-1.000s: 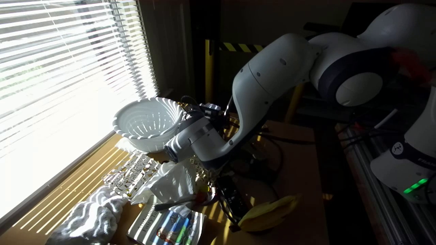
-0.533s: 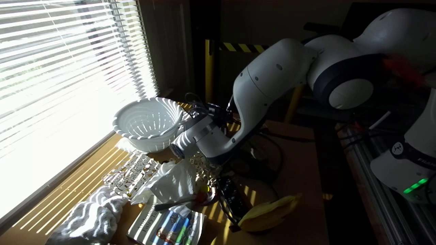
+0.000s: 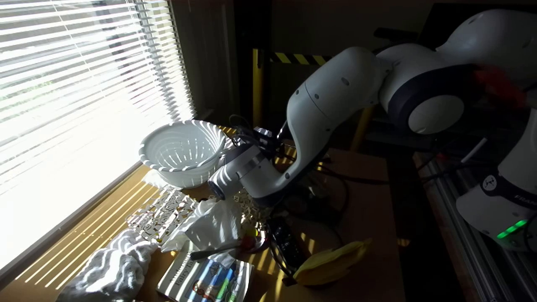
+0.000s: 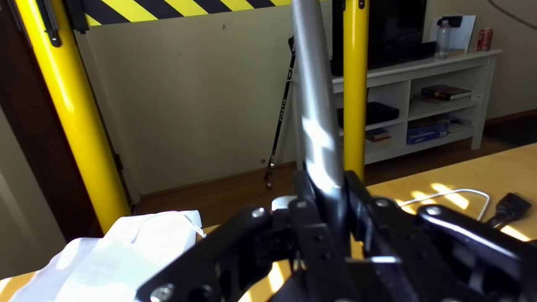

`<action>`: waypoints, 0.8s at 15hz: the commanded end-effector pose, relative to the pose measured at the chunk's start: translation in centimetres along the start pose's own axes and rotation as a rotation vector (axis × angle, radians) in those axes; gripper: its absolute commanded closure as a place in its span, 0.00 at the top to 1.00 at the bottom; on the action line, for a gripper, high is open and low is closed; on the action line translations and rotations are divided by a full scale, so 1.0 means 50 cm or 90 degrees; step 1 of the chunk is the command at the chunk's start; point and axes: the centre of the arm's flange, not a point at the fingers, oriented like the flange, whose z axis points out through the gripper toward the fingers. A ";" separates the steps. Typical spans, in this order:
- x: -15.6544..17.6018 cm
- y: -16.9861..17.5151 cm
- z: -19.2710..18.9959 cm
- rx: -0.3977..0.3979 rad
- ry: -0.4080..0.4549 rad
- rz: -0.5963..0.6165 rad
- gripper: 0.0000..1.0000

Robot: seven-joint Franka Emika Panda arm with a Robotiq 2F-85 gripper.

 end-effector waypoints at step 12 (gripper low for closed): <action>0.003 -0.031 -0.075 -0.058 0.020 -0.066 0.06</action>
